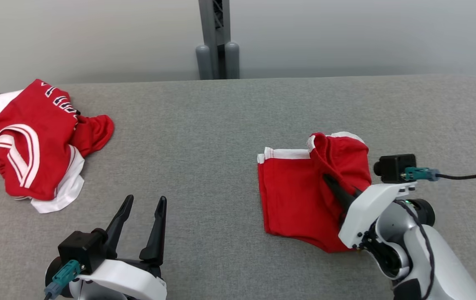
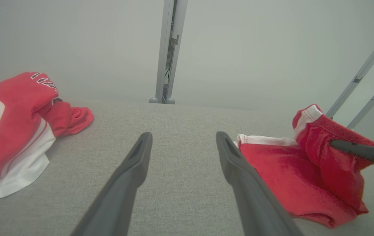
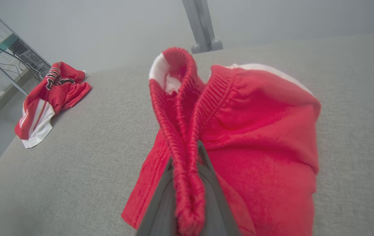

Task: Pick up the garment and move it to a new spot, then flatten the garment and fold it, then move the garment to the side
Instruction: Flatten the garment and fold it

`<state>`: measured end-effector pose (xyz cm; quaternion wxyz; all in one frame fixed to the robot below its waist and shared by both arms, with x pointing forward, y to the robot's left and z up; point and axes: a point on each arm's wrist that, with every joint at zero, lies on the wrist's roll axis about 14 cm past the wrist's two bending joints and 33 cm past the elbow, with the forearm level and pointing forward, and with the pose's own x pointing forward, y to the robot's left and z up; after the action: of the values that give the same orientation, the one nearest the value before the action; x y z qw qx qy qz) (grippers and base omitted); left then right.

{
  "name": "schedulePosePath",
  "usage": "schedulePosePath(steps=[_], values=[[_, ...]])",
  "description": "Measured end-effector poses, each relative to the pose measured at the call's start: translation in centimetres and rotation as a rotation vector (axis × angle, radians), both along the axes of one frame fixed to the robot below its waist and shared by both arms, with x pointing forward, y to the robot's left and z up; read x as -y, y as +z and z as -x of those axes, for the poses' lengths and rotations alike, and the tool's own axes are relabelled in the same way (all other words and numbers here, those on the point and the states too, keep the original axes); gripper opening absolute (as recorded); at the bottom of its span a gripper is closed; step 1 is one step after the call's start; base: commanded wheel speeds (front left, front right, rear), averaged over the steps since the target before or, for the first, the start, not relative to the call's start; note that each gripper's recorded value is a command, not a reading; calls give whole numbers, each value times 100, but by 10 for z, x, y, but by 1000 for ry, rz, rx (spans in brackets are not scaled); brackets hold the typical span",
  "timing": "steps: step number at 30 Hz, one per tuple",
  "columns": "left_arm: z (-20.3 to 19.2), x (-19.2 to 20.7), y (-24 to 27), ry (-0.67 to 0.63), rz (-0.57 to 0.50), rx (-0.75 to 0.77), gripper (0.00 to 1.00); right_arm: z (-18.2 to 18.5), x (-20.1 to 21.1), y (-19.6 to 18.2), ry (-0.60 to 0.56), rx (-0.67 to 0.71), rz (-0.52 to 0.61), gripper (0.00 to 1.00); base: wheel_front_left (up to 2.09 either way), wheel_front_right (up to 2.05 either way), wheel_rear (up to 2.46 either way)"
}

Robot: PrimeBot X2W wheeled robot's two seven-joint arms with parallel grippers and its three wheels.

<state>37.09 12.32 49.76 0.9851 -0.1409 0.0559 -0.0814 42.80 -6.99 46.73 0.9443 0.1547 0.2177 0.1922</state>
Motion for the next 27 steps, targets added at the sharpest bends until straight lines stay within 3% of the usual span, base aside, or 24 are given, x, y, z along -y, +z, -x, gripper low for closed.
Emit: schedulePosePath(steps=[16, 18, 20, 21, 22, 27], values=[[11, -22, -8, 76, 3, -27, 100, -3, -45, -53, 179, -64, 190, 0, 0, 0, 0], [11, -23, -10, 79, 3, -30, 100, -5, -46, -54, 199, -49, 231, 29, 0, 0, 0], [11, -23, -10, 81, 3, -30, 100, -6, -49, -55, 219, -34, 264, 50, 0, 0, 0], [11, -24, -11, 82, 4, -31, 100, -6, -51, -54, 231, -23, 276, 94, 0, 0, 0], [10, -24, -11, 84, 7, -33, 100, -5, -53, -53, 243, -14, 289, 100, 0, 0, 0], [8, -22, -11, 77, 7, -30, 100, -6, -65, -34, 298, 88, 343, 100, 0, 0, 0]])
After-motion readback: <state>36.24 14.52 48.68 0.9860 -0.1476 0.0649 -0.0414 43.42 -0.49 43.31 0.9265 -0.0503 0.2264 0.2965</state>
